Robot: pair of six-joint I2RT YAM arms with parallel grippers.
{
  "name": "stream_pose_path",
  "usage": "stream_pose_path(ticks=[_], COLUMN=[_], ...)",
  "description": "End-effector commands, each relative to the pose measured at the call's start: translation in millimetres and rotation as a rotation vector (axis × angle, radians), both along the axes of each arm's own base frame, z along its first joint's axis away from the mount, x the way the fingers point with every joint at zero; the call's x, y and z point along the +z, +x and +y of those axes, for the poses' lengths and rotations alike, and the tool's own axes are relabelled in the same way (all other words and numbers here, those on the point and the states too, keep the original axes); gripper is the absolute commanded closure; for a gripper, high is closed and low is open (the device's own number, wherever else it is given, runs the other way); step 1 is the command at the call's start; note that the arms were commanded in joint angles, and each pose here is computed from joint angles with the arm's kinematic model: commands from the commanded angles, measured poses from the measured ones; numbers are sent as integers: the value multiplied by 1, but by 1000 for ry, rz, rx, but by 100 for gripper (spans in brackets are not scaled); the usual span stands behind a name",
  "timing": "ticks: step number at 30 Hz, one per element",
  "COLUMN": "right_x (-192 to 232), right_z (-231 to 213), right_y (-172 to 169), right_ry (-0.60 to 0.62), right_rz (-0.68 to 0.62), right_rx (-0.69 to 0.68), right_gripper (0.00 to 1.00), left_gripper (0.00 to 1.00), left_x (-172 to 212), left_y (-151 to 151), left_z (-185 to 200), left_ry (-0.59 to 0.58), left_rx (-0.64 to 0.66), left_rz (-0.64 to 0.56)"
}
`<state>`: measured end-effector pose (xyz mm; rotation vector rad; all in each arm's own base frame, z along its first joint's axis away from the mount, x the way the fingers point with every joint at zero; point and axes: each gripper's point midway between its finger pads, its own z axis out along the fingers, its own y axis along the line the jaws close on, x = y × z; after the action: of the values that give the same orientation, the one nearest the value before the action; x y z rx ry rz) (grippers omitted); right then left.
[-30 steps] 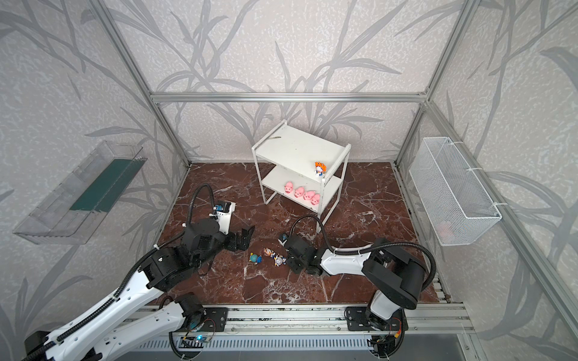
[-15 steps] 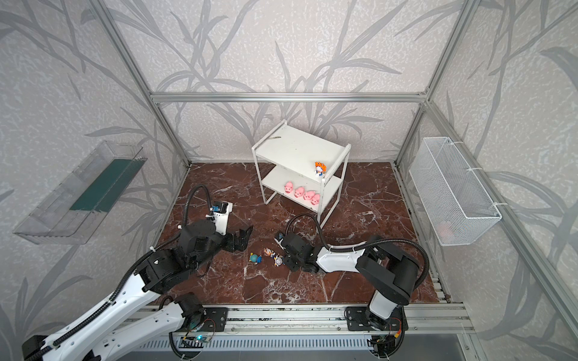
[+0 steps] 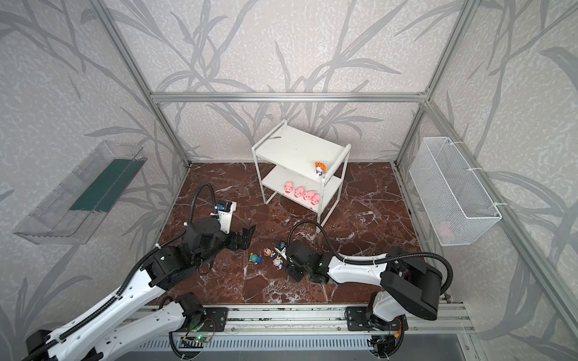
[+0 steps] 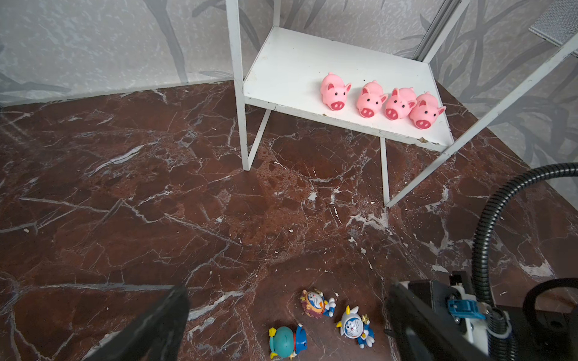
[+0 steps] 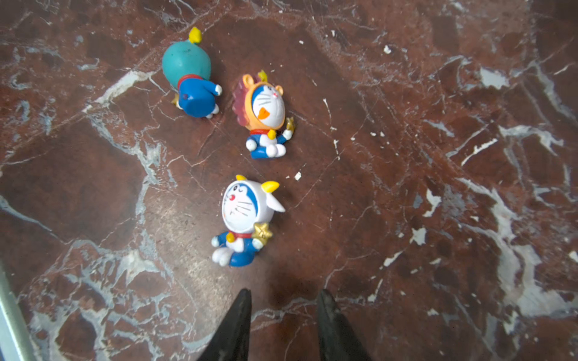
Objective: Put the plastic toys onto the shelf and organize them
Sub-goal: 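Lower the right gripper onto the white horned Doraemon figurine and close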
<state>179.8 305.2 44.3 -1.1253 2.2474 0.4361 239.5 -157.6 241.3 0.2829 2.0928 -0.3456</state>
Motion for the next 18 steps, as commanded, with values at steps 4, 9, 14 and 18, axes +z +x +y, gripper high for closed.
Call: stream_pose_path(ticks=[4,9,14,18], right_x=[21,19,1,-12], right_z=[17,31,38,39], right_y=[-15,-13,-7,-1], right_ry=[80,105,75,64], right_rz=[103,138,176,212], right_rx=[44,43,27,0], right_gripper=[45,38,44,50], left_gripper=[1,1,1,1], left_x=[10,12,14,17], left_y=[2,1,-1,-3], left_z=[-1,0,5,9], left_ry=[-14,-14,1,4], left_rx=[-3,-5,-1,7], left_rz=[-26,-29,-32,-41])
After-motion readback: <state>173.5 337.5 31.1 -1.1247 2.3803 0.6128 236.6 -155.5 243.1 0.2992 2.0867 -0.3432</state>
